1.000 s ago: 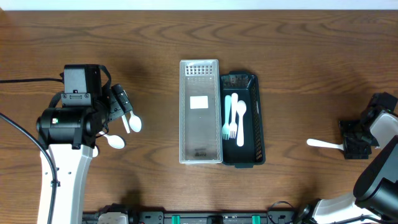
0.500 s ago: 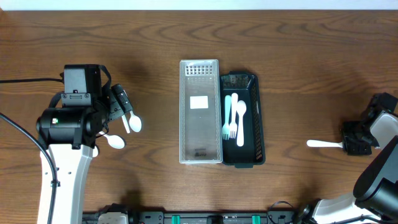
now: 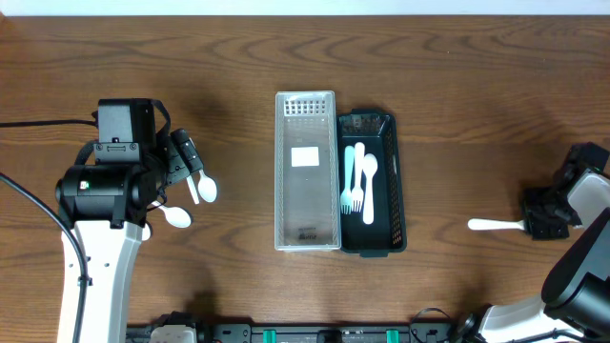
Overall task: Pack container
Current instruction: 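Close the right gripper on the white fork's handle and lift, then carry the white fork with the right gripper into the dark green basket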
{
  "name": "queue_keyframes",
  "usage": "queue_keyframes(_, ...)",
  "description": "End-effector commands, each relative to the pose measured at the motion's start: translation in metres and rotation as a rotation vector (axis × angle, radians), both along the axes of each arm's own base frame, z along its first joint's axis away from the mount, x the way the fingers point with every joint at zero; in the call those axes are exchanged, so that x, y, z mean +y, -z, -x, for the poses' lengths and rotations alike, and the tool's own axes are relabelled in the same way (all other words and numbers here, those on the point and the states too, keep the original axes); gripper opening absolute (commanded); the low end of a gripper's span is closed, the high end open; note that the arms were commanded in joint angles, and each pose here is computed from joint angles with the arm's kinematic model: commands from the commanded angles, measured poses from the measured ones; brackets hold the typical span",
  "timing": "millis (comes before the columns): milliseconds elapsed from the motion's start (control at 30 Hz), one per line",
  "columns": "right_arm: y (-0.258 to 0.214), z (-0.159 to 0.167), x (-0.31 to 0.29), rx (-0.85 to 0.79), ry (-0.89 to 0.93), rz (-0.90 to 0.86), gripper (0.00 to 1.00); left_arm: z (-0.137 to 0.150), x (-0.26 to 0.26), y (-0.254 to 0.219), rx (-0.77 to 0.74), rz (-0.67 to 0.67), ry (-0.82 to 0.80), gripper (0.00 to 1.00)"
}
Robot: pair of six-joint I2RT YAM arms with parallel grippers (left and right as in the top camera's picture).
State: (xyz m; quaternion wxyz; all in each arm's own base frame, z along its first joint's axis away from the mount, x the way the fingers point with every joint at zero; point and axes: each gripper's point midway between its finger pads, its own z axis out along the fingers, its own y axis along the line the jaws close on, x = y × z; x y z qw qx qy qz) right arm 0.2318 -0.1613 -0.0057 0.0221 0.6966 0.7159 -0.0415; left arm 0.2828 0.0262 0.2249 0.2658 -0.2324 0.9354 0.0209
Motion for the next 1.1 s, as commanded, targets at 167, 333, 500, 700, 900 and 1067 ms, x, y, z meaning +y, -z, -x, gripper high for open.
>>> queue_keyframes(167, -0.056, -0.060, 0.034, -0.080, -0.361, 0.025, 0.01, -0.001, 0.004, -0.002, 0.002, -0.025, 0.001, 0.98)
queue_keyframes(333, -0.133, -0.120, 0.081, -0.234, -0.667, 0.119, 0.01, -0.001, 0.004, -0.002, 0.002, -0.025, 0.001, 0.98)
queue_keyframes(500, -0.198, -0.158, 0.162, -0.363, -1.041, 0.176, 0.01, -0.001, 0.004, -0.002, 0.002, -0.025, 0.001, 0.98)
queue_keyframes(700, -0.212, -0.160, 0.253, -0.418, -1.355, 0.214, 0.01, -0.001, 0.004, -0.002, 0.002, -0.025, 0.001, 0.98)
queue_keyframes(900, -0.164, -0.145, 0.296, -0.298, -1.484, 0.145, 0.01, -0.001, 0.004, -0.002, 0.002, -0.025, 0.001, 0.98)
queue_keyframes(1067, -0.116, -0.135, 0.315, -0.167, -1.544, 0.090, 0.01, 0.000, 0.004, -0.002, 0.002, -0.025, 0.001, 0.98)
